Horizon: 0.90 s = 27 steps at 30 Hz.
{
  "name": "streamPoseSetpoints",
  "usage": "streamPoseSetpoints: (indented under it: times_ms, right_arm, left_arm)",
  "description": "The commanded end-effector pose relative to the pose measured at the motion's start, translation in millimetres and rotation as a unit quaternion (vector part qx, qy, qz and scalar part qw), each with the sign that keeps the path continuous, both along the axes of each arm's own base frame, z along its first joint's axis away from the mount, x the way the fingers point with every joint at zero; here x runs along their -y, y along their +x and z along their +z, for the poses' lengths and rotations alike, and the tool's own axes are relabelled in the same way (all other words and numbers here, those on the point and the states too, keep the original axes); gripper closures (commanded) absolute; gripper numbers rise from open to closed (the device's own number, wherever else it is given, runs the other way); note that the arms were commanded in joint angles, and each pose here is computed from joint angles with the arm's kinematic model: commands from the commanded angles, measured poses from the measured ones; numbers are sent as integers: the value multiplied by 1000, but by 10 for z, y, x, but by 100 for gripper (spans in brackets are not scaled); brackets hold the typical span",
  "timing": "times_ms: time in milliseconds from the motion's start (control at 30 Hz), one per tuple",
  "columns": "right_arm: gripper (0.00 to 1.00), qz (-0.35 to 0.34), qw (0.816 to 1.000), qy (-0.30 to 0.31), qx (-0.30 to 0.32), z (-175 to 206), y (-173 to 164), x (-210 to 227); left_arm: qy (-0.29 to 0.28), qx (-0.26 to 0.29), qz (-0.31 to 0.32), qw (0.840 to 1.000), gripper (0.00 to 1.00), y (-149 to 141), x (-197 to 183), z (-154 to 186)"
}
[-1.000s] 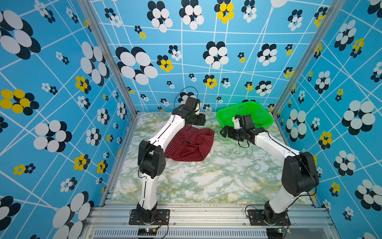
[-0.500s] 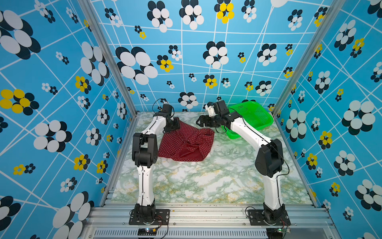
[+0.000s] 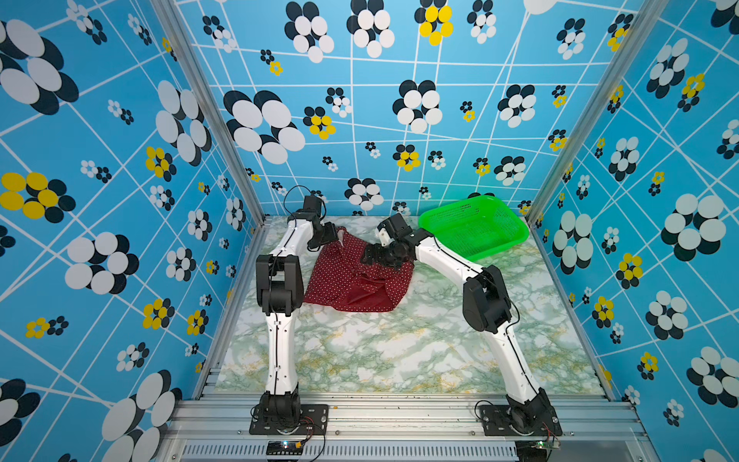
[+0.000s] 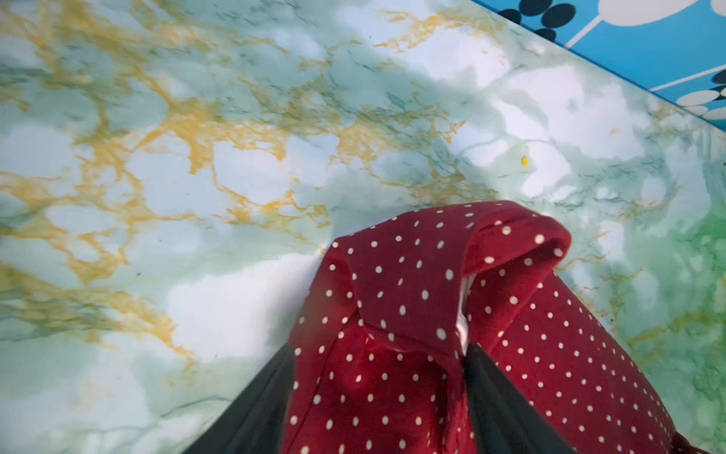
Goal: Roll up the skirts
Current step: Flatten out the skirt at the center of the board.
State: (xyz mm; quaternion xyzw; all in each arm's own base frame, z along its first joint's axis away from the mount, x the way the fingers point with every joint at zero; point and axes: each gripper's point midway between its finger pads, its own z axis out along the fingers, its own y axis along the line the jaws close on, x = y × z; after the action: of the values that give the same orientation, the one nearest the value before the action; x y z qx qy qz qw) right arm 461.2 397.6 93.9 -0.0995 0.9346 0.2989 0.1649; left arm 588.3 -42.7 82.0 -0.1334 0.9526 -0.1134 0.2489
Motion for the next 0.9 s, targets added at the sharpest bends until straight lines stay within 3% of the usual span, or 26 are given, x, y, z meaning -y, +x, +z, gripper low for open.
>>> streamPoseSetpoints:
  times_ms: [0, 267, 533, 600, 733, 800, 867]
  right_arm:
    - [5, -29, 1000, -4, -10, -45, 114, 50]
    - [7, -39, 999, -10, -17, -197, 163, 41]
    - [24, -42, 999, -6, -27, -268, 151, 9]
    - [23, -46, 998, -10, -32, -318, 127, 19]
    - [11, -48, 998, -27, -38, -420, 63, 33]
    - [12, -44, 998, -29, -39, -426, 47, 16]
    - [18, -38, 998, -34, -38, -414, 17, -12]
  left_arm:
    - [9, -10, 6, 1000, 30, 98, -5, -66]
    - [-22, -2, -1, 1000, 30, 264, 138, -206]
    - [-22, 6, -8, 1000, 38, 361, 254, -286]
    - [-23, 14, -8, 1000, 39, 402, 286, -256]
    - [-18, 37, -17, 999, 41, 484, 337, -146]
    - [-16, 43, -20, 999, 47, 507, 353, -119]
    - [-15, 43, -22, 999, 66, 510, 365, -125]
